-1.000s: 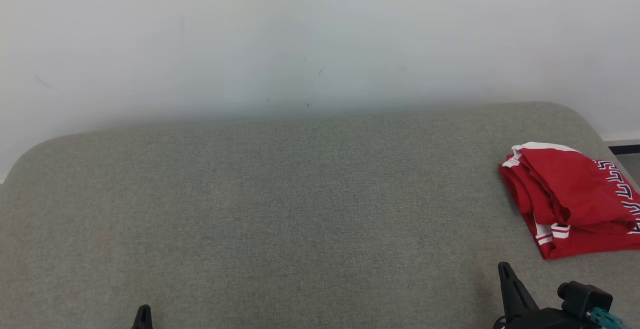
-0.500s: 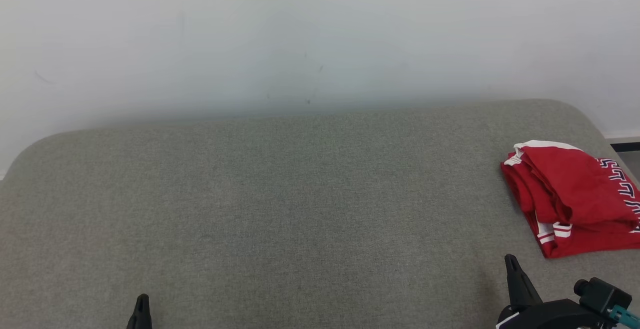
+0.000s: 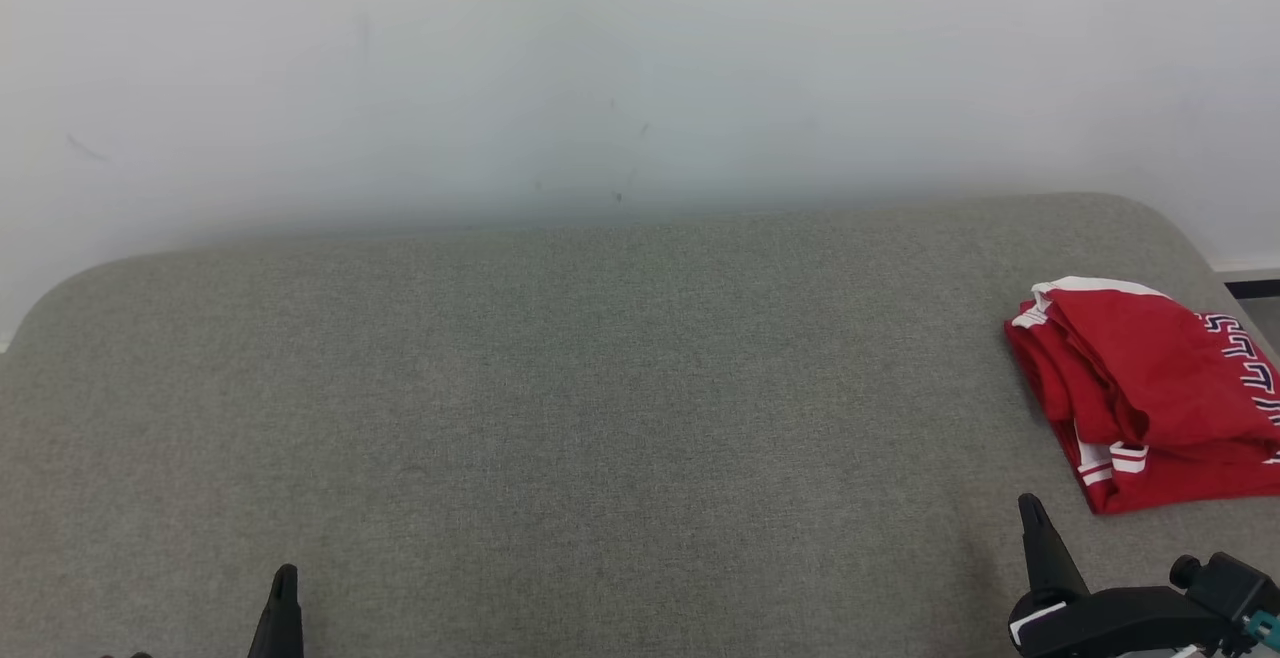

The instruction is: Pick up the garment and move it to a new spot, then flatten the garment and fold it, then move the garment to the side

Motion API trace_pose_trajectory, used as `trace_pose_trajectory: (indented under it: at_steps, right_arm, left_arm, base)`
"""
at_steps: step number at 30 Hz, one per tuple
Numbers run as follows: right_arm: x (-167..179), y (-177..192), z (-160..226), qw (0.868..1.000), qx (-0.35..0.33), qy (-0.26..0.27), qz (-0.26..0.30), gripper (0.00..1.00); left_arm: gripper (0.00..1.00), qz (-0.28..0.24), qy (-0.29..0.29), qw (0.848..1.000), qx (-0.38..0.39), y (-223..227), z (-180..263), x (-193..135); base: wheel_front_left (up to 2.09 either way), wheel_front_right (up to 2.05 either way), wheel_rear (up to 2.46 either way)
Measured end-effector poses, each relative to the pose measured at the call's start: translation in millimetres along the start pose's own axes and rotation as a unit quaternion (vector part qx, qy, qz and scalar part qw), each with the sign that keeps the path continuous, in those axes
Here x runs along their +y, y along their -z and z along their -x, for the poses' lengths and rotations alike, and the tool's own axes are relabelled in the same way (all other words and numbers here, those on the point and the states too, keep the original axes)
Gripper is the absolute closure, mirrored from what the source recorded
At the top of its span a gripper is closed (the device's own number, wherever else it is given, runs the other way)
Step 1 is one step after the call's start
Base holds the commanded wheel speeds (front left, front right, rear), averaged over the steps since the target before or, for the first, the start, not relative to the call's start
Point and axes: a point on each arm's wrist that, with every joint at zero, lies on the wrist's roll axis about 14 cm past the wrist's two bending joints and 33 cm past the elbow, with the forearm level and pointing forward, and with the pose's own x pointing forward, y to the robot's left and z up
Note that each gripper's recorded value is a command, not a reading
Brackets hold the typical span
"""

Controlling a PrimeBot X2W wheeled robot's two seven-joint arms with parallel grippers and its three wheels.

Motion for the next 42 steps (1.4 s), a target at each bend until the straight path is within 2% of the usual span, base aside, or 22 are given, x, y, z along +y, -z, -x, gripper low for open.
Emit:
trace_pose_trajectory:
  at_steps: [18,42]
  right_arm:
    - [4,-6,-4,0.994,-0.008,-0.004,-0.106,1.00]
    - [12,-16,-11,0.975,-0.017,-0.020,-0.222,1.00]
  left_arm:
    - [1.00,0.100,0.010,0.995,0.006,-3,-7,-8]
    - [1.00,0.214,0.027,0.976,0.014,-8,-16,-19]
  base:
    - [0.00,0.00,0.00]
    - [0.00,0.00,0.00]
